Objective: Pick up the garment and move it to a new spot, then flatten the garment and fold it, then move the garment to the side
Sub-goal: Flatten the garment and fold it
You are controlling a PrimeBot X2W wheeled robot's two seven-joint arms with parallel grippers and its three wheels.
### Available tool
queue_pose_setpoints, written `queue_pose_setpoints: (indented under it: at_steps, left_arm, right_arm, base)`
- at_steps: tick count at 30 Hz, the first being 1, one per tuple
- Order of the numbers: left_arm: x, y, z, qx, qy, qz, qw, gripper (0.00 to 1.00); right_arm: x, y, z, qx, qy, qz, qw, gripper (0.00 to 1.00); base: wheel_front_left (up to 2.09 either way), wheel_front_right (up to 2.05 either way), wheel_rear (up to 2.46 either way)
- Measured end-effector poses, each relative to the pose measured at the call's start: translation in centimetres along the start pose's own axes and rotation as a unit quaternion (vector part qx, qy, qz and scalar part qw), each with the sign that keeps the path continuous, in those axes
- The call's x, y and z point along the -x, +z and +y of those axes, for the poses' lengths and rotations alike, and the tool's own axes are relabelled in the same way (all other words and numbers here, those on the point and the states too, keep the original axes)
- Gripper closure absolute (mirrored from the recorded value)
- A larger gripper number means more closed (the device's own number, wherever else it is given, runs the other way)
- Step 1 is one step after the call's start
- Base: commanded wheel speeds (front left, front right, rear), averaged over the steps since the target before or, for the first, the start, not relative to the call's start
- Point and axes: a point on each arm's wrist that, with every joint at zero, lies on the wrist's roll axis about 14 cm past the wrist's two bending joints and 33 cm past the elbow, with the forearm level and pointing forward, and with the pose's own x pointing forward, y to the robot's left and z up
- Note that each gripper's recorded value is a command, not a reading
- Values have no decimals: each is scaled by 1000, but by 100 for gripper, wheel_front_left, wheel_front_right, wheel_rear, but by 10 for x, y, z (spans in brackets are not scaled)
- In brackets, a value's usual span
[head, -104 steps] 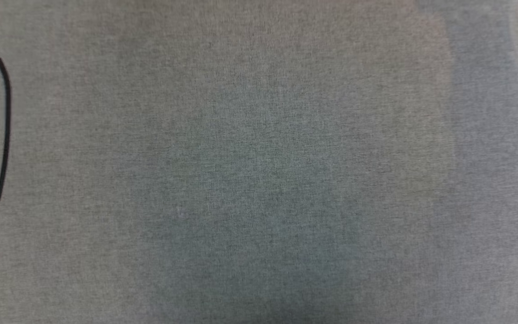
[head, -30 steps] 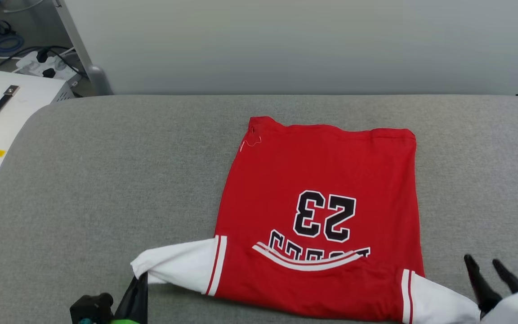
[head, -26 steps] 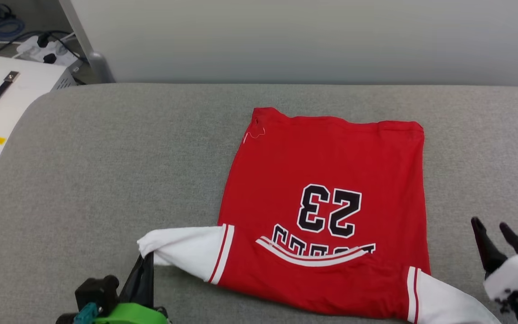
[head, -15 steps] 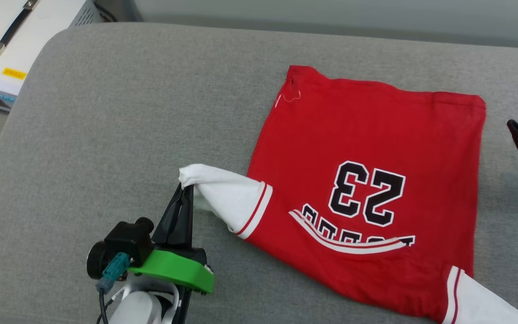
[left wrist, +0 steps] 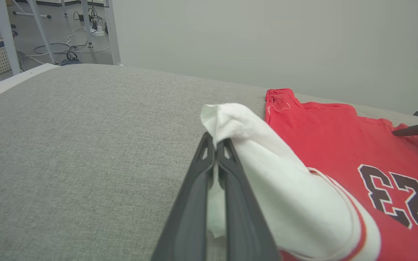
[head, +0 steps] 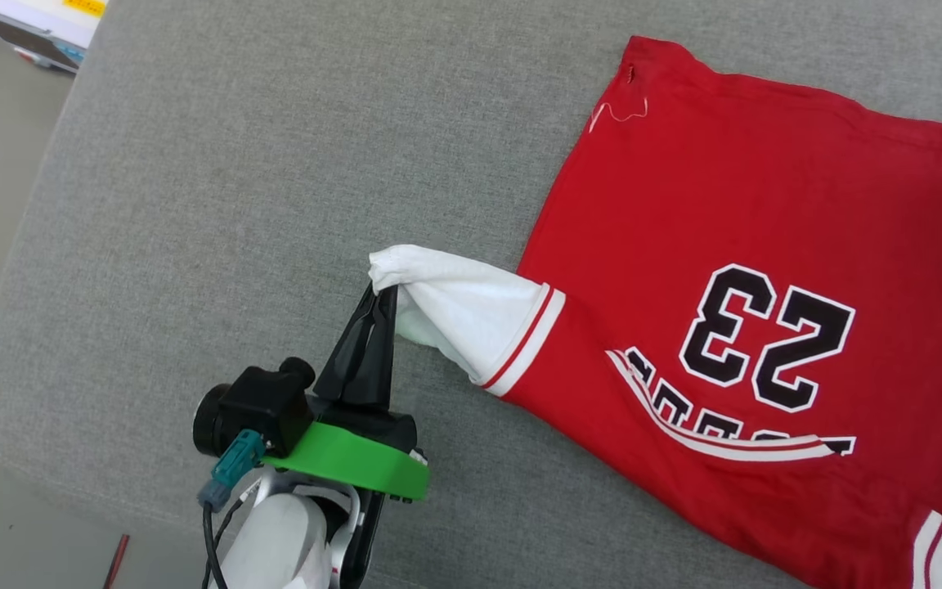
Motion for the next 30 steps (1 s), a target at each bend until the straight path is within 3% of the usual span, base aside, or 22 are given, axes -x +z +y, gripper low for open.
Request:
queue_pose_setpoints:
  at_steps: [2,3,5,16,23,30]
  left_arm:
    - [0,-5,7,-5,10,7,1000,100]
    - [1,-6,9,-7,13,9,1000,100]
    - [1,-7,12,-8,16,10,1000,100]
    - [8,4,16,-11,18,-4,1000,100]
    - [19,9,15,-14,12,-10,1000,100]
    - [29,0,9,-18,-6,5,1000,100]
  right_arm:
    - [-11,-11,3,9,2,48,999,0]
    - [-14,-12,5,7,5,60,998,44]
    - [-16,-13,6,7,7,71,997,100]
    - [12,10,-1,9,-3,28,1000,100]
    - [62,13,-40,7,-40,-12,999,100]
    - [117,-42,-87,-29,-77,-26,996,100]
  base:
    - [0,0,0]
    - [0,0,0]
    - [0,0,0]
    - [0,0,0]
    - [0,0,0]
    - [0,0,0]
